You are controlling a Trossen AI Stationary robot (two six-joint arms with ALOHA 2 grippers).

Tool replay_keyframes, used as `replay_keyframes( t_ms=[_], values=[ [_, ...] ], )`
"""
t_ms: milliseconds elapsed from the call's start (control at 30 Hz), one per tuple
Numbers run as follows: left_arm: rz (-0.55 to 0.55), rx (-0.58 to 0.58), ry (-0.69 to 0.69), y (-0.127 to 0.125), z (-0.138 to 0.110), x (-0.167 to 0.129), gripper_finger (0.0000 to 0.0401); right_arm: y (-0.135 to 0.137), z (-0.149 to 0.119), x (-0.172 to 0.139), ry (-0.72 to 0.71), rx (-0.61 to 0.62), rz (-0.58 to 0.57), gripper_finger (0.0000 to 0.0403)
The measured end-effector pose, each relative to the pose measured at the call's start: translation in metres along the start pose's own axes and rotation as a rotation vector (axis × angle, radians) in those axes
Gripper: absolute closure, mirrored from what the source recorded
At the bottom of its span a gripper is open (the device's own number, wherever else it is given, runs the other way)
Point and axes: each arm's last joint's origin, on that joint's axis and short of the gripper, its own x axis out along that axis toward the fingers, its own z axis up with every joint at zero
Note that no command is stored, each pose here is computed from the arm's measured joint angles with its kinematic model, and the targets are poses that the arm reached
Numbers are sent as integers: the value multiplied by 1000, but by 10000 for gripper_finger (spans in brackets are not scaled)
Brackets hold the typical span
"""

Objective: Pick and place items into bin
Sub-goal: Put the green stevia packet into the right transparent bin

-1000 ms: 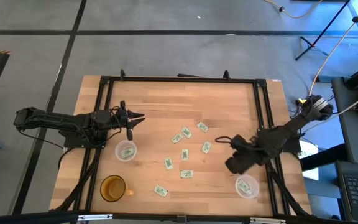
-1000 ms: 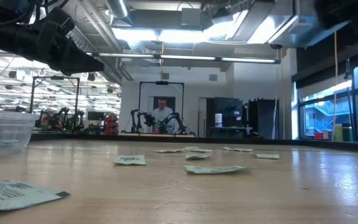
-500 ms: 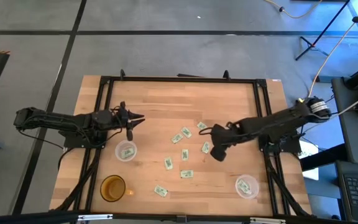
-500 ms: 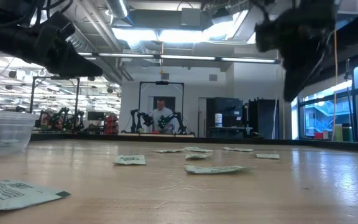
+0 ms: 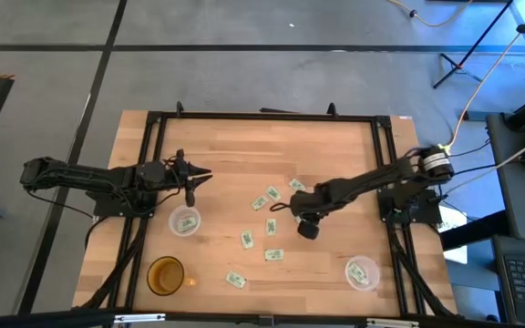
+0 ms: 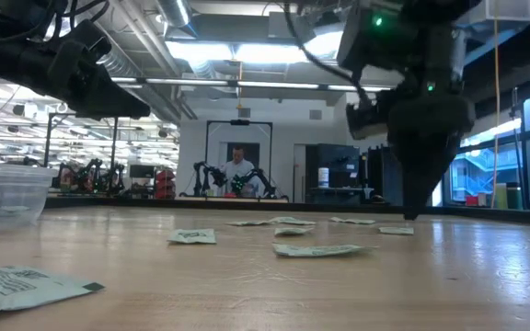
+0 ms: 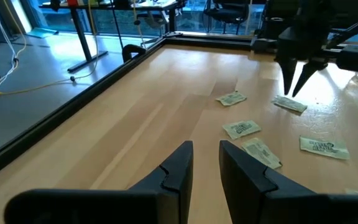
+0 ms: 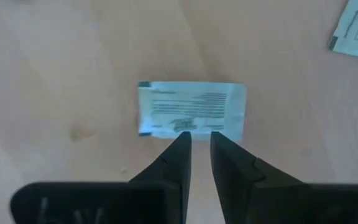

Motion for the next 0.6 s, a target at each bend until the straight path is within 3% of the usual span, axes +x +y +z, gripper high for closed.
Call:
replay_keyframes(
  t_ms=[333, 600],
  values=[
    [0, 0, 1, 0, 0, 0, 329, -8, 8, 5, -12, 37, -2, 341],
    [0, 1, 2, 0, 0, 0, 329, -9, 8, 12, 5, 31, -12, 379]
  ],
)
